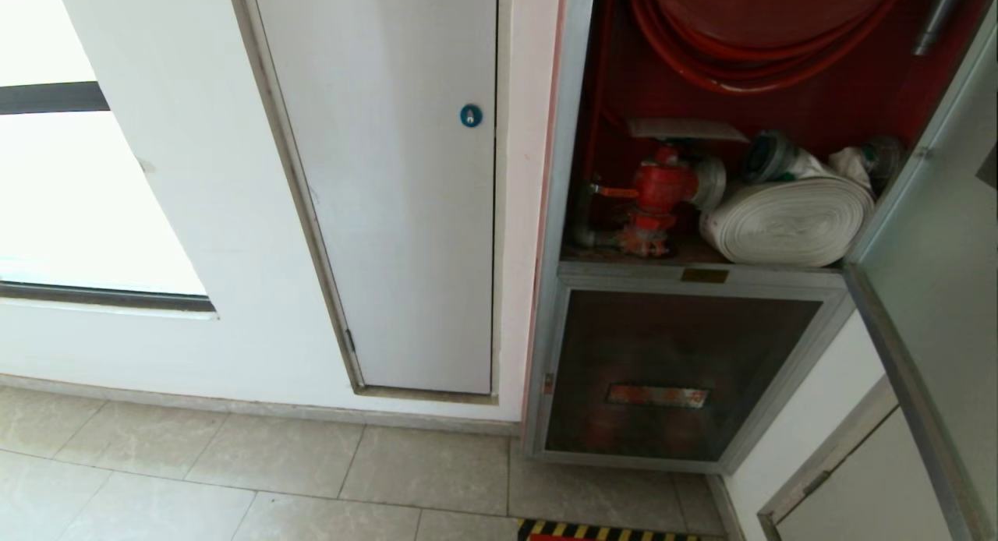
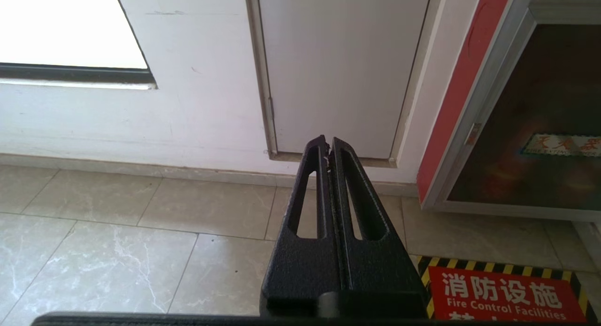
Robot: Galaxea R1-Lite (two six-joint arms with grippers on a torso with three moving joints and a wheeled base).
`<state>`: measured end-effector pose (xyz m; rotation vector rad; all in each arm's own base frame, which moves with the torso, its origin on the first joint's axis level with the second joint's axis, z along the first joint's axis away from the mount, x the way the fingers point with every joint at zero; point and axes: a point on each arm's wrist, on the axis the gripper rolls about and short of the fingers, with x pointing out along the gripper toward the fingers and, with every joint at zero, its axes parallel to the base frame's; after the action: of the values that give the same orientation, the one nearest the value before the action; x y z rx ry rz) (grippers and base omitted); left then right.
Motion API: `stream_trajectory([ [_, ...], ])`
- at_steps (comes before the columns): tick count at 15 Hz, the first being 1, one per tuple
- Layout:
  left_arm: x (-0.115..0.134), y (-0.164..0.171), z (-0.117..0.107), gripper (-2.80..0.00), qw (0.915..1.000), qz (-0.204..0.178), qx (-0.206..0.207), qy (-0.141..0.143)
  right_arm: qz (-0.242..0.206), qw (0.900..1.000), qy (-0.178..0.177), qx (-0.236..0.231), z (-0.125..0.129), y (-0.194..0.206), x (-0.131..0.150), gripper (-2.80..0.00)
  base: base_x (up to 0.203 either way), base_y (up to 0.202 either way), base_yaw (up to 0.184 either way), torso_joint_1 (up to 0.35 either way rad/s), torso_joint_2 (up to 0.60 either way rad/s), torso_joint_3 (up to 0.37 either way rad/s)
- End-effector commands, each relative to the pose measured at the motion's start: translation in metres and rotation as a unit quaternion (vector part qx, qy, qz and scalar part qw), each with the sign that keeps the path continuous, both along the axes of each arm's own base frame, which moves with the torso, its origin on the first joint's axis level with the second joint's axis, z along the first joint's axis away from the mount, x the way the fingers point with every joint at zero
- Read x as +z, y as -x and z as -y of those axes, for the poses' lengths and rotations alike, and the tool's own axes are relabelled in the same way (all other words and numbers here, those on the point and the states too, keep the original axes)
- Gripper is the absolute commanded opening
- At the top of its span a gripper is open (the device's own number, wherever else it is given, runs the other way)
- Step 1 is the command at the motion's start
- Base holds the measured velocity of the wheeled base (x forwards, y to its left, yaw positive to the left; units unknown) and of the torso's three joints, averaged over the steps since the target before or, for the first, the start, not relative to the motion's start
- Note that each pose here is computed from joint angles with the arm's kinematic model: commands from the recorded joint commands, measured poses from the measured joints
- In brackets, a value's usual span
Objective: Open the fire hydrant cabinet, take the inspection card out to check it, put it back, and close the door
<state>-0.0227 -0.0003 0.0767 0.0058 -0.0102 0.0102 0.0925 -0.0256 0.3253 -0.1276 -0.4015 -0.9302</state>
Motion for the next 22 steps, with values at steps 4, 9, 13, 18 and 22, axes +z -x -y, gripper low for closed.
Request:
stream_trajectory([
  [4, -0.001, 0.0, 0.0, -2.8, 1.0, -0.003, 0.0, 0.0, -0.02, 0.996, -0.003, -0.083, 0.019, -0.011, -0.002, -2.8, 0.0, 0.0, 0.0, 0.0, 0.0, 0.0],
  [9, -0.001, 0.0, 0.0, -2.8, 1.0, -0.003, 0.0, 0.0, -0.048, 0.991, -0.003, -0.127, 0.038, -0.021, -0.008, -2.8, 0.0, 0.0, 0.0, 0.0, 0.0, 0.0],
  [13, -0.001, 0.0, 0.0, -2.8, 1.0, -0.003, 0.0, 0.0, -0.068, 0.985, -0.009, -0.156, 0.052, -0.03, -0.014, -2.8, 0.0, 0.0, 0.0, 0.0, 0.0, 0.0],
  [18, -0.001, 0.0, 0.0, -2.8, 1.0, -0.003, 0.0, 0.0, -0.07, 0.982, -0.019, -0.173, 0.071, -0.036, -0.019, -2.8, 0.0, 0.0, 0.0, 0.0, 0.0, 0.0],
  [22, -0.001, 0.0, 0.0, -2.8, 1.0, -0.003, 0.0, 0.0, -0.069, 0.982, -0.024, -0.173, 0.087, -0.036, -0.024, -2.8, 0.0, 0.0, 0.0, 0.0, 0.0, 0.0],
])
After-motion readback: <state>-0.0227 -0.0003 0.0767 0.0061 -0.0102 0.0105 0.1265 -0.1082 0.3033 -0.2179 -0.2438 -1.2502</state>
